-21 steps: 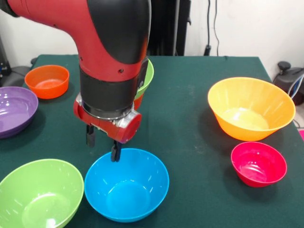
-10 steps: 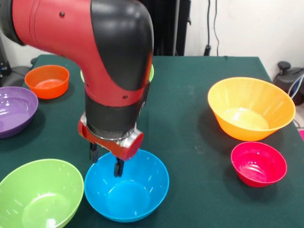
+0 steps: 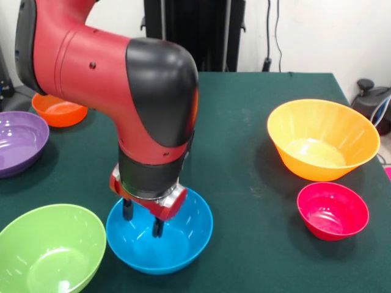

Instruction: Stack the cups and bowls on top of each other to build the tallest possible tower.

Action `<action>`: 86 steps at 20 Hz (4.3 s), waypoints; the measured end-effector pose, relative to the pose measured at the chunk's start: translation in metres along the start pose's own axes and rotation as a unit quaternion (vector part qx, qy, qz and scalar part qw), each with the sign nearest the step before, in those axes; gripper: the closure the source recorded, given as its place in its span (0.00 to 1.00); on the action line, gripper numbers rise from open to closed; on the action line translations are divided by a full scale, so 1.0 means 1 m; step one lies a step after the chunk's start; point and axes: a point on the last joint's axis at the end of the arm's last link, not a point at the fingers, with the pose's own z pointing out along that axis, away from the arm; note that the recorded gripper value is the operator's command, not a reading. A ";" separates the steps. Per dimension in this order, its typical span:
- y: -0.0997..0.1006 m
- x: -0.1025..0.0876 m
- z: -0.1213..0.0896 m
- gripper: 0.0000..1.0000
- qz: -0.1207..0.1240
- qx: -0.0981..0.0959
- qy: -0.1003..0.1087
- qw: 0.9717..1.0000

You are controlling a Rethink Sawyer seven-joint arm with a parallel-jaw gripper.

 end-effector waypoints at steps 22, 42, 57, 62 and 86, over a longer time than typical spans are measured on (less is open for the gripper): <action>-0.020 -0.029 -0.070 0.00 0.004 0.032 -0.023 0.999; -0.031 -0.029 -0.092 0.00 0.012 0.033 -0.037 0.999; -0.061 0.016 -0.059 0.00 0.029 0.051 0.023 0.998; -0.069 0.020 -0.049 0.00 0.033 0.051 0.019 0.998; -0.052 -0.028 -0.100 0.00 0.029 0.024 -0.051 0.998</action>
